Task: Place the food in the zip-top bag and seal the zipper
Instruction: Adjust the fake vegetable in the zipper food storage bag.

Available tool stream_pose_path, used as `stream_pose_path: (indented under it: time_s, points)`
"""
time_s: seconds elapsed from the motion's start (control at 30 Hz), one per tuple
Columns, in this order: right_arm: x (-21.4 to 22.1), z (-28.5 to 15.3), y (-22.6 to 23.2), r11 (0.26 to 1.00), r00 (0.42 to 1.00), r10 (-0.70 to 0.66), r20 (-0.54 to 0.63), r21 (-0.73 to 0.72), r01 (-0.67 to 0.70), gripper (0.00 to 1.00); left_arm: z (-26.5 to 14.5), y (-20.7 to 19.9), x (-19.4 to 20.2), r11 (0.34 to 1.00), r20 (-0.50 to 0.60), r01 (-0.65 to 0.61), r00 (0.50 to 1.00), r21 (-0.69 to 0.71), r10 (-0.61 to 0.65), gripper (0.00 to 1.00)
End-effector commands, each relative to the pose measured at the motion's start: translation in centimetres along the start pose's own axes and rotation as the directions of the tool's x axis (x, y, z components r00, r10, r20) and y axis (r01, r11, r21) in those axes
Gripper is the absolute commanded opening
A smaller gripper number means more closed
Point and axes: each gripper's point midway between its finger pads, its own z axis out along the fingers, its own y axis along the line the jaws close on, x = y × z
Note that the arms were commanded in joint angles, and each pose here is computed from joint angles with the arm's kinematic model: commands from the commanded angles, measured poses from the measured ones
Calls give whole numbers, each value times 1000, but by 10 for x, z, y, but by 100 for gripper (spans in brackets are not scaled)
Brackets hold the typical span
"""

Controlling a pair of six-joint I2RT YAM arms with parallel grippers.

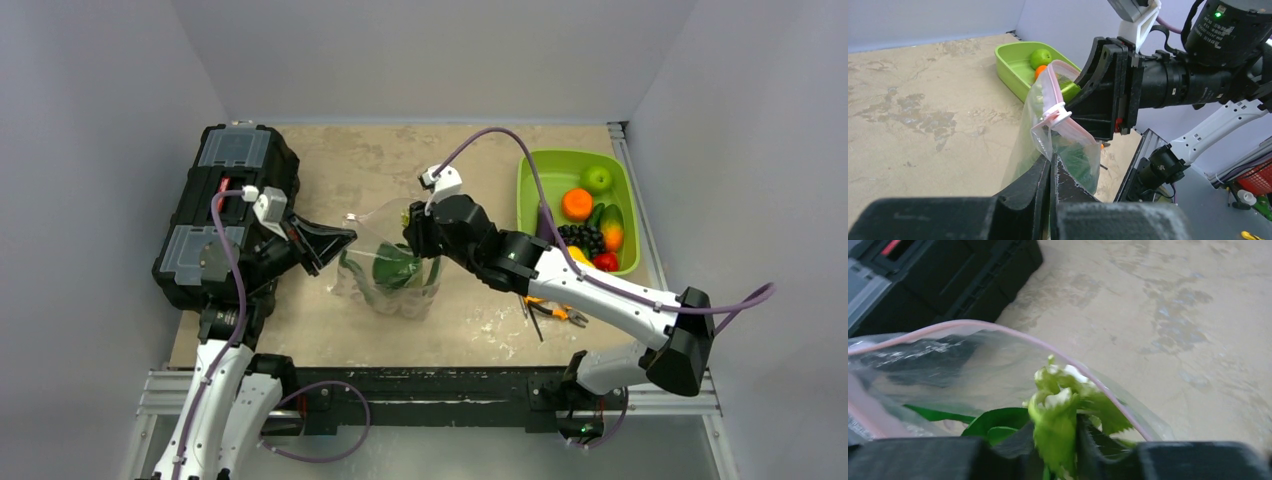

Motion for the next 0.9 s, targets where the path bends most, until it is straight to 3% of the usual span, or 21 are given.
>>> stream_pose_path:
  time_s: [0.0, 0.07, 0.13, 0.23, 0.3, 0.37, 0.43, 0.53, 0.67, 0.87]
  points:
    - [-29, 1, 52, 955, 984, -66, 164, -274, 110, 16, 1, -12, -17, 998, 43, -50, 998, 39, 48, 0]
    - [-29, -3, 76, 909, 984, -82, 155, -393, 138, 7, 0, -14, -18, 997, 45, -61, 997, 44, 59, 0]
    - [-30, -18, 116, 800, 986, -102, 130, -579, 159, 2, -1, -14, -18, 996, 46, -70, 997, 46, 68, 0]
    - [-11, -35, 147, 655, 990, -136, 29, -747, 112, 0, -1, -16, -18, 995, 49, -84, 996, 62, 81, 0]
    - [4, -37, 155, 612, 984, -173, -49, -788, 68, 0, -1, -19, -15, 992, 49, -94, 995, 88, 90, 0]
    - [18, -26, 148, 639, 973, -209, -102, -767, 57, 3, -1, -20, -12, 990, 47, -98, 995, 102, 94, 0]
    - [26, -3, 124, 753, 968, -210, -139, -654, 70, 7, -1, -18, -9, 991, 40, -89, 996, 97, 85, 0]
    - [17, 8, 96, 848, 967, -216, -132, -517, 119, 21, -2, -13, -5, 995, 31, -73, 997, 73, 71, 0]
    - [-6, -9, 93, 862, 976, -196, -93, -491, 126, 44, -5, -7, -3, 997, 35, -75, 997, 21, 74, 0]
    - [-28, -39, 84, 884, 989, -127, -70, -461, 81, 61, -9, -4, -8, 996, 67, -83, 994, -27, 84, 0]
